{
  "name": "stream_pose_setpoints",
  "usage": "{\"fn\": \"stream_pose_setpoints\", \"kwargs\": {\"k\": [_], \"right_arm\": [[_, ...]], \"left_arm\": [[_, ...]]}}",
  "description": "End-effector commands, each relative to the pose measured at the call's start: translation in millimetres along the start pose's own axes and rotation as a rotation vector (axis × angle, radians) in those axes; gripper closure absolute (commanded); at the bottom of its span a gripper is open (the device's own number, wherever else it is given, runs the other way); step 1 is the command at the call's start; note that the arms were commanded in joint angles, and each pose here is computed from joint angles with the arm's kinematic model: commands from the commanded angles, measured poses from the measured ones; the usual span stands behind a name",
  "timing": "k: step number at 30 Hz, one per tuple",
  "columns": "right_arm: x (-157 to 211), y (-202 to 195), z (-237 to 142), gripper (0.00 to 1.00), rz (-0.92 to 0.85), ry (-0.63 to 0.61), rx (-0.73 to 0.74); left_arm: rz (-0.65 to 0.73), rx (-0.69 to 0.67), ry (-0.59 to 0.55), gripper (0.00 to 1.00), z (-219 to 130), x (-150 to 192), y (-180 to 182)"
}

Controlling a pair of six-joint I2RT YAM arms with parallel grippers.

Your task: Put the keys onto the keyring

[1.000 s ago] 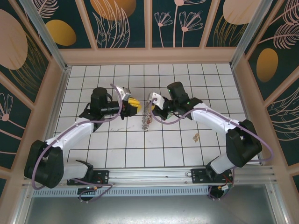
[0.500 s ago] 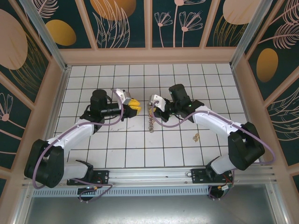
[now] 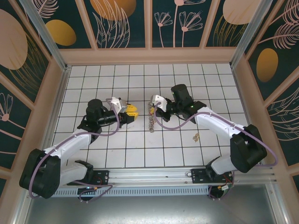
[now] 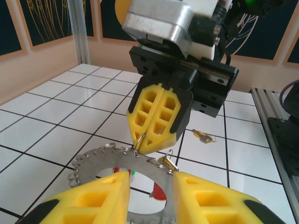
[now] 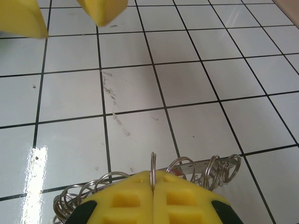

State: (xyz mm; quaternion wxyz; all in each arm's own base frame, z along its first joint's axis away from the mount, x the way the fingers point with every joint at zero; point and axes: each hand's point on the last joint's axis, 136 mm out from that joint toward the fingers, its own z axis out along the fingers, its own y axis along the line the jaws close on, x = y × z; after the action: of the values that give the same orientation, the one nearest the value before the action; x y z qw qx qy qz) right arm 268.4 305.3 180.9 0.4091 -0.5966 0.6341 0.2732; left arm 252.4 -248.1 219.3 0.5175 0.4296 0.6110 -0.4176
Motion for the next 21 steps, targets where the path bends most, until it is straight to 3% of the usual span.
{"fn": "stream_pose_setpoints", "kwargs": {"k": [1, 11, 21], "right_arm": [[-22, -3, -1, 1.00, -0.073, -0.080, -0.027], [-23, 0, 8, 1.00, -0.074, -0.073, -0.074], [-23, 6, 13, 1.00, -0.100, -0.077, -0.118]], "left_arm": [[0.038, 0.067, -0.020, 0.68, 4, -4, -7], [0.050, 0.174, 0.043, 0.66, 22, 7, 0], [0.076, 0.183, 0.101, 0.67, 34, 21, 6]]}}
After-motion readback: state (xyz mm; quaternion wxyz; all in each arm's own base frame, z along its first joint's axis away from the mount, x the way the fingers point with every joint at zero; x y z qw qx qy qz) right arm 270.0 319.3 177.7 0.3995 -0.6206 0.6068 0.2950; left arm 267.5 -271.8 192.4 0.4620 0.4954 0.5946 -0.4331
